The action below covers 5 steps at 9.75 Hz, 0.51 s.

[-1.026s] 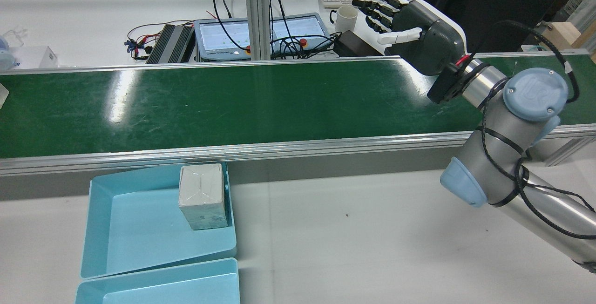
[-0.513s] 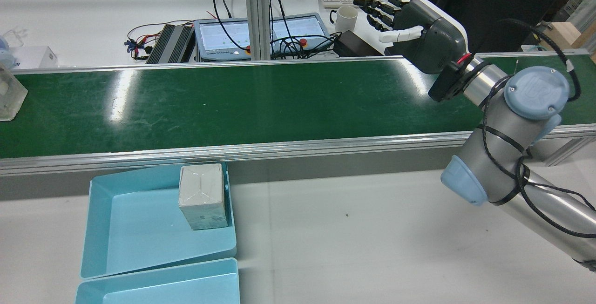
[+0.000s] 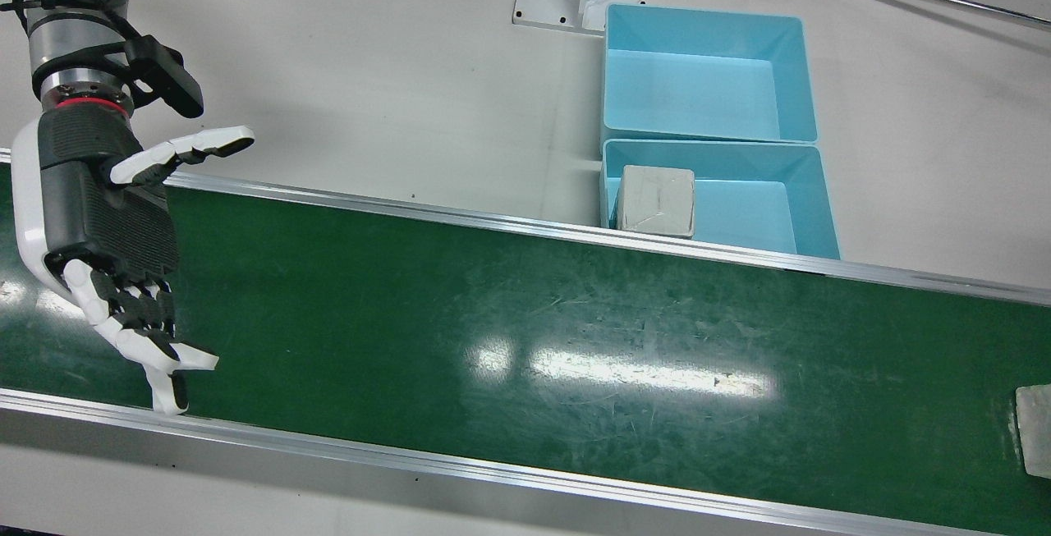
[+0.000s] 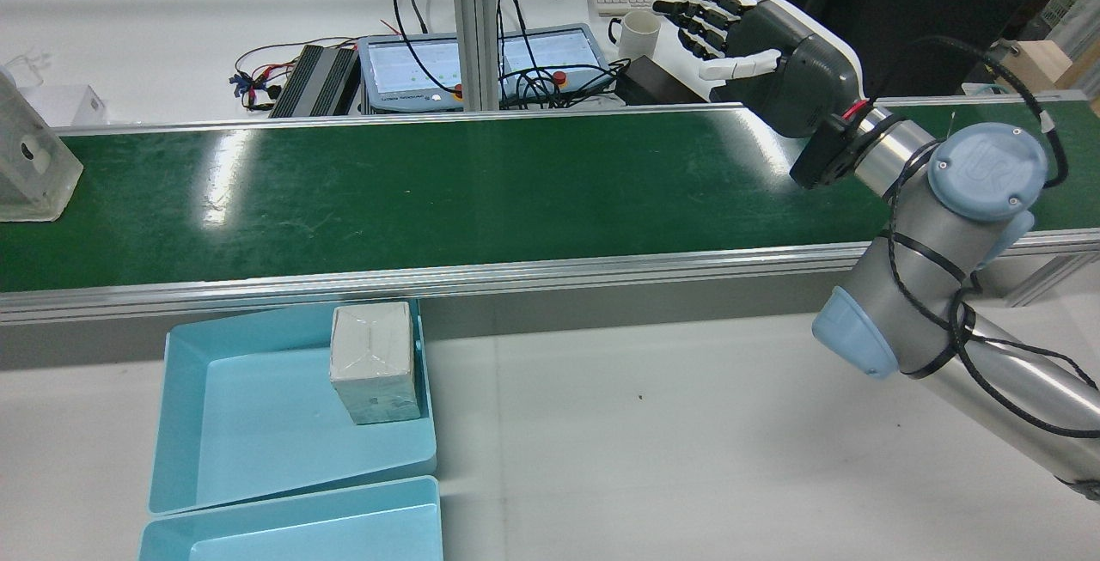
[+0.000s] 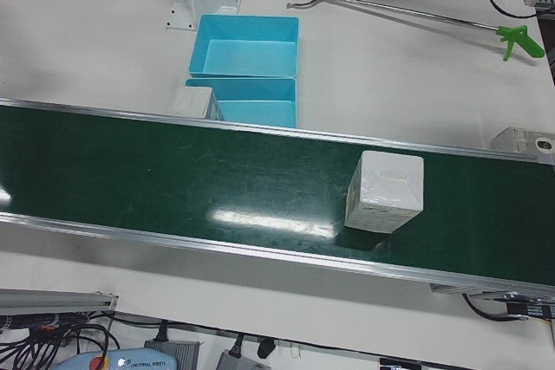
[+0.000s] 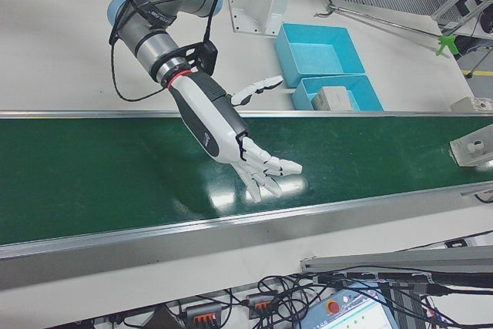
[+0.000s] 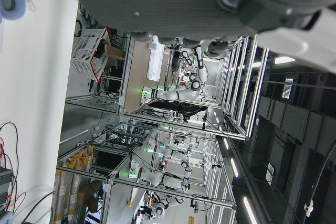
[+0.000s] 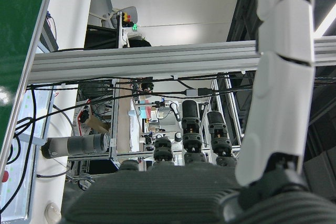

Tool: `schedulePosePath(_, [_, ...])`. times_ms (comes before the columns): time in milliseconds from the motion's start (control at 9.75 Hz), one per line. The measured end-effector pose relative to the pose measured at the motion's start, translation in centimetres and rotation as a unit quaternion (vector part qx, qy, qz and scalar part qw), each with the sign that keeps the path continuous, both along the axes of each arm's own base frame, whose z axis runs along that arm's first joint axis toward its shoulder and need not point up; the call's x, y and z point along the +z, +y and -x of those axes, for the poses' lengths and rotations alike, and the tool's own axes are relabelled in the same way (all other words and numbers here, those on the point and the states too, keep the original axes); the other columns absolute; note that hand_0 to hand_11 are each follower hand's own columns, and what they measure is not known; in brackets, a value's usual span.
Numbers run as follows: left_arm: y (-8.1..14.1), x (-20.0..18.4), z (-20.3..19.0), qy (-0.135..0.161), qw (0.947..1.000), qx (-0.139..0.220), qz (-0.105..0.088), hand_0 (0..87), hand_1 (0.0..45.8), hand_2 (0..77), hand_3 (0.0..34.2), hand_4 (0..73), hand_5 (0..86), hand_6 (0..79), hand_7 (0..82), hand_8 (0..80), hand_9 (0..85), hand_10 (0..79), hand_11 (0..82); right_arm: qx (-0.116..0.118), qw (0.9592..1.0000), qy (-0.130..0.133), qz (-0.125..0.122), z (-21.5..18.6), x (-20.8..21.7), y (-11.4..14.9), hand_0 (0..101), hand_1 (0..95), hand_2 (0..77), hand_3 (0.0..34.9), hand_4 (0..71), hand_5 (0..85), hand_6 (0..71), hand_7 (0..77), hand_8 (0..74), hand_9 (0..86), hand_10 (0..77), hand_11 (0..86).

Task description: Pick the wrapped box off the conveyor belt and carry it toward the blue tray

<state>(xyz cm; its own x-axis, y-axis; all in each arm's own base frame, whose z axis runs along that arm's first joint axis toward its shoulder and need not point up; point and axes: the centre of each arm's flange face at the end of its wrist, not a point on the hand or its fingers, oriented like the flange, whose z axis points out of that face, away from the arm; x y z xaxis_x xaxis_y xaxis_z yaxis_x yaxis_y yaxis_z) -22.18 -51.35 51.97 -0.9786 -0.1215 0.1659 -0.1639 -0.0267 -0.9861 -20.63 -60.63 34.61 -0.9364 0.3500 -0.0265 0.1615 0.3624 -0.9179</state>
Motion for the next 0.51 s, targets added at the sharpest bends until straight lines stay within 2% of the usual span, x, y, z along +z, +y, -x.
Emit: schedulePosePath(513, [0.0,0.0,0.0,0.0,1.0,0.0,0.0,0.0,0.0,1.1,0.0,0.5,1.1,0.0,0.5,0.5,0.0,0.5,0.5,0.0,1.0,0.001,0.003,0.13,0.21,-0.07,46,11.5,12.0,7.8,9.8,14.7,7.1,21.8,6.5,7.6,0.0,1.1])
